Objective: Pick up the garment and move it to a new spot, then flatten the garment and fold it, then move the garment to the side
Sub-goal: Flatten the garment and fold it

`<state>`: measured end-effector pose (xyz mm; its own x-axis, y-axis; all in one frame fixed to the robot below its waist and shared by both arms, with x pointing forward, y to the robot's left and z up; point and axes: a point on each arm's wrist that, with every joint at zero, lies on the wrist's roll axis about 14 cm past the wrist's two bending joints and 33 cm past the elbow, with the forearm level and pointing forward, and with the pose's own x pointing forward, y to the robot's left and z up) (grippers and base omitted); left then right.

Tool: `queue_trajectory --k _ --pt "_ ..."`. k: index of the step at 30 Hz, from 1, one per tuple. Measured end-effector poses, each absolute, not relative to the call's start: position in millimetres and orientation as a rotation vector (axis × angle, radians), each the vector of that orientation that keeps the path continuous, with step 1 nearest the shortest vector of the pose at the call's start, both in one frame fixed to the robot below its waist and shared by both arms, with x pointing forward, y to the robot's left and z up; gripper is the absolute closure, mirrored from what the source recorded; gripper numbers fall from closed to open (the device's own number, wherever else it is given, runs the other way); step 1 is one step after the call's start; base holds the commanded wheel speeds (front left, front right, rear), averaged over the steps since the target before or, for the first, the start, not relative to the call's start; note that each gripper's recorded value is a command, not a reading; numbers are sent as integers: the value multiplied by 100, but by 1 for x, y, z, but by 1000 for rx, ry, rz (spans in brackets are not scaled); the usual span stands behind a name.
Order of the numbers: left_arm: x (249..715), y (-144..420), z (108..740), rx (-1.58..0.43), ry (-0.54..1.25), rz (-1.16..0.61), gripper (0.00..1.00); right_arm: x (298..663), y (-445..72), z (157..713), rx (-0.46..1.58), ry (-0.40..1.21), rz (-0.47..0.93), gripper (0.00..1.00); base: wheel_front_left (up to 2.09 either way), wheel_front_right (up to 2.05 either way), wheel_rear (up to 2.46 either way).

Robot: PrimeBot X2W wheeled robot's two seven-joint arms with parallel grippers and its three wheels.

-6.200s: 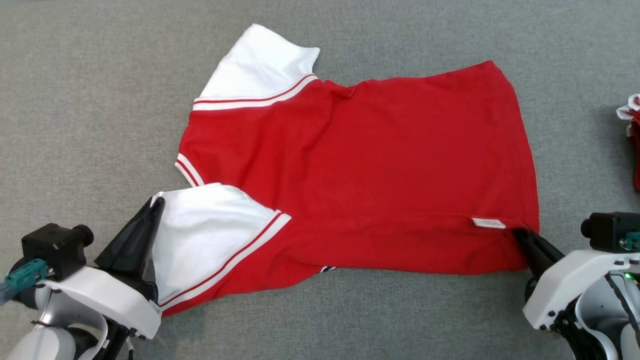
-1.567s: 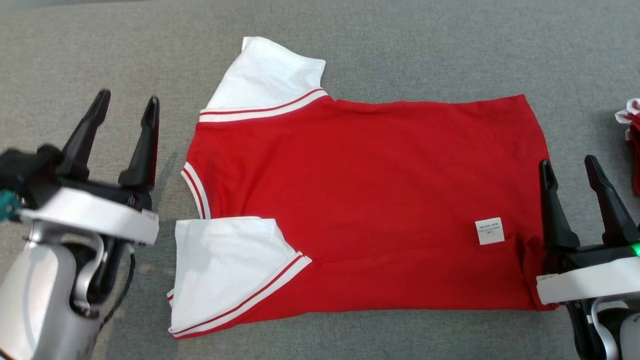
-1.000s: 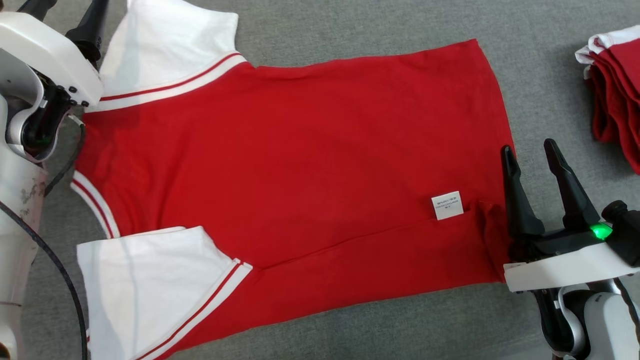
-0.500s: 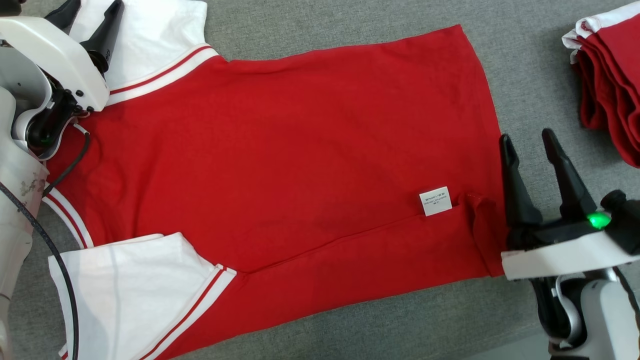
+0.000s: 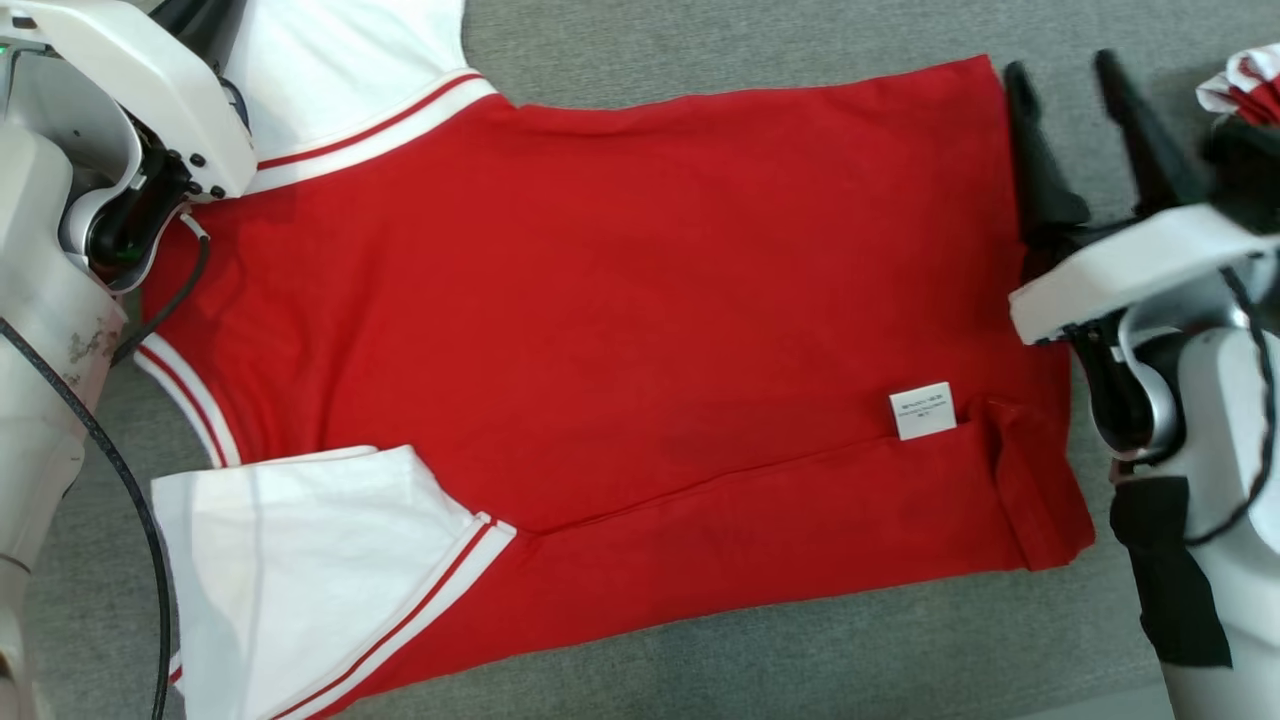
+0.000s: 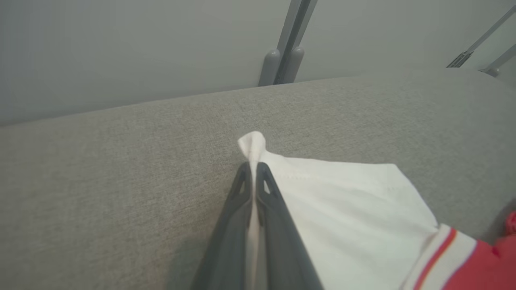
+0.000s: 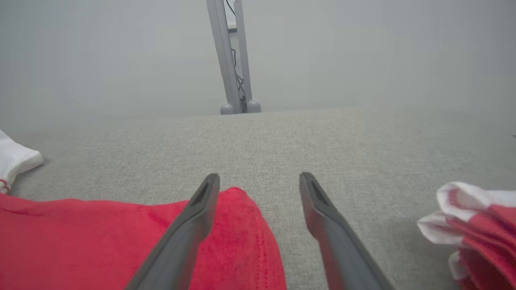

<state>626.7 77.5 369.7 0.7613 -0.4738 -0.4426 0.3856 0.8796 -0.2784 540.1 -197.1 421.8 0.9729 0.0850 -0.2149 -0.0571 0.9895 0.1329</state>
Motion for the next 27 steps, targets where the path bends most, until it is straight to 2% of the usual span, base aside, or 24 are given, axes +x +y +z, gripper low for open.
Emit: queue_trajectory --k 5,6,7,8,9,20,27 --pt "627 83 373 -175 516 -464 100 545 -186 384 144 378 105 0 0 0 0" --pt "627 83 373 -175 513 -463 100 546 -185 382 156 386 104 10 0 0 0" --pt "627 84 374 -175 510 -464 100 548 -186 379 157 397 104 55 0 0 0" --pt "628 84 375 -176 505 -464 100 549 -187 377 150 411 106 80 0 0 0" --pt "628 85 377 -177 500 -462 100 550 -187 376 156 414 107 100 0 0 0" --pt "645 99 428 -186 342 -450 100 581 -195 418 139 290 126 100 0 0 0" --pt "645 101 450 -186 277 -469 100 586 -190 428 125 259 151 100 0 0 0"
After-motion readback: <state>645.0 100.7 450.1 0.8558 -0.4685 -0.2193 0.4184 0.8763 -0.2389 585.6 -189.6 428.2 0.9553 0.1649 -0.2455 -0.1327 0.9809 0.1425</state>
